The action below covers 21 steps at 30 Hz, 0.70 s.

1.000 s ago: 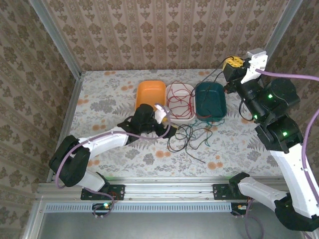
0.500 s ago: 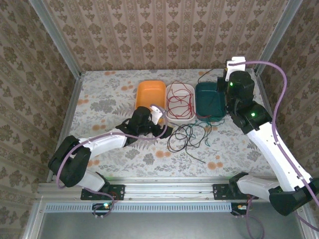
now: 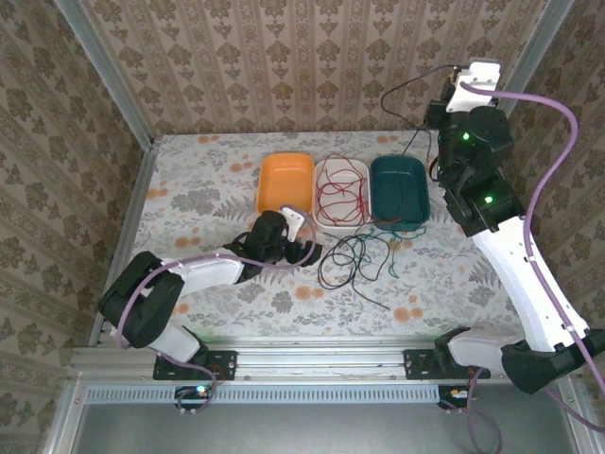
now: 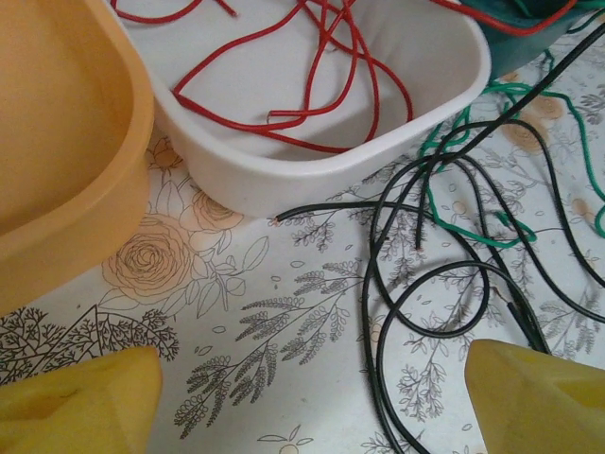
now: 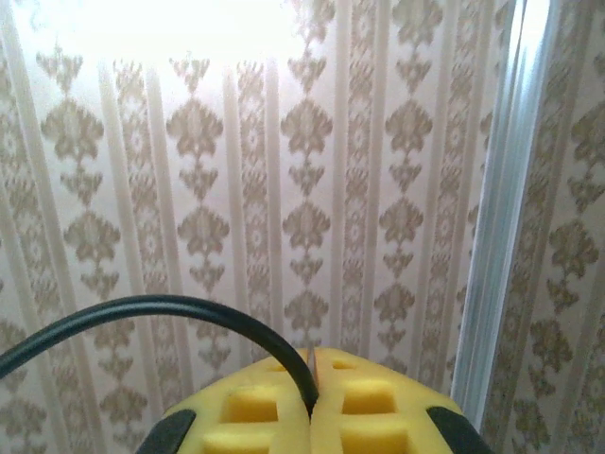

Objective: Untangle the cables

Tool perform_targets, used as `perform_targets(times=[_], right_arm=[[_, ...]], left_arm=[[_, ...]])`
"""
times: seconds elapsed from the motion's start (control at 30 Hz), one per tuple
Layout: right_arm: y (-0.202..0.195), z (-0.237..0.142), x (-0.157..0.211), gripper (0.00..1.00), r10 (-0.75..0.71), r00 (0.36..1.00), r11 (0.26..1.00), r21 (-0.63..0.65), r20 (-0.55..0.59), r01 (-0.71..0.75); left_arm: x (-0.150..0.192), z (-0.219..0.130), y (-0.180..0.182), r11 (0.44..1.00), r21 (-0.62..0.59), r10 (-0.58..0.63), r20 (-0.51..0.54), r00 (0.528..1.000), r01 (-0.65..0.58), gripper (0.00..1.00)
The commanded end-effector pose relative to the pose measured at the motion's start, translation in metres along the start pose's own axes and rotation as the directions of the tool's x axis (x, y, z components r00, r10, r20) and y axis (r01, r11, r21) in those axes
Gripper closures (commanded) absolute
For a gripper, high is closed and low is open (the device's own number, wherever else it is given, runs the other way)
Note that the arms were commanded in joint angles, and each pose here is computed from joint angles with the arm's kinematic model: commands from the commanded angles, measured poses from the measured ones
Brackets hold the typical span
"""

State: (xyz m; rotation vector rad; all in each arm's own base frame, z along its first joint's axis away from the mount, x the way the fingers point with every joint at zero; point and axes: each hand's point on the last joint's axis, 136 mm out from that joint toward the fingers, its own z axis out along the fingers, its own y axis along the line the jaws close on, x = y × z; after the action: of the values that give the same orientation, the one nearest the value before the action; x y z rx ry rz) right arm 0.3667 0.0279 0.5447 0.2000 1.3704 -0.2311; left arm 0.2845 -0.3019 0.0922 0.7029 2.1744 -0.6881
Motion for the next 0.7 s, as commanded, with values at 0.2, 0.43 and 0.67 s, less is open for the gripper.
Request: perform_targets(times=[0.2,0.43,0.67], right_arm=[[0.008,0.024,-0.040,1.00,-0.037,0.999,0.999,0.009,0.021,0.037],[0.072,0.042,-0.018,1.00,-0.050,0.996,0.971,-0.235,-0.074,0.031],[0.117,0.056,-0.028,1.00,0.070,0.992,0.917,-0.384,-0.108,-0.106]], left_arm=[[-0.012,0.004,0.014,0.996,-0.061,-0.062,0.030,0.998,0.064,0.15],[-0.007,-0.009,0.046,0.970,-0.147,-0.184,0.084,0.979,0.194,0.15],[-0.020,-0.031,0.065,0.938,-0.175,-0.265,0.199,0.944,0.300,0.15]])
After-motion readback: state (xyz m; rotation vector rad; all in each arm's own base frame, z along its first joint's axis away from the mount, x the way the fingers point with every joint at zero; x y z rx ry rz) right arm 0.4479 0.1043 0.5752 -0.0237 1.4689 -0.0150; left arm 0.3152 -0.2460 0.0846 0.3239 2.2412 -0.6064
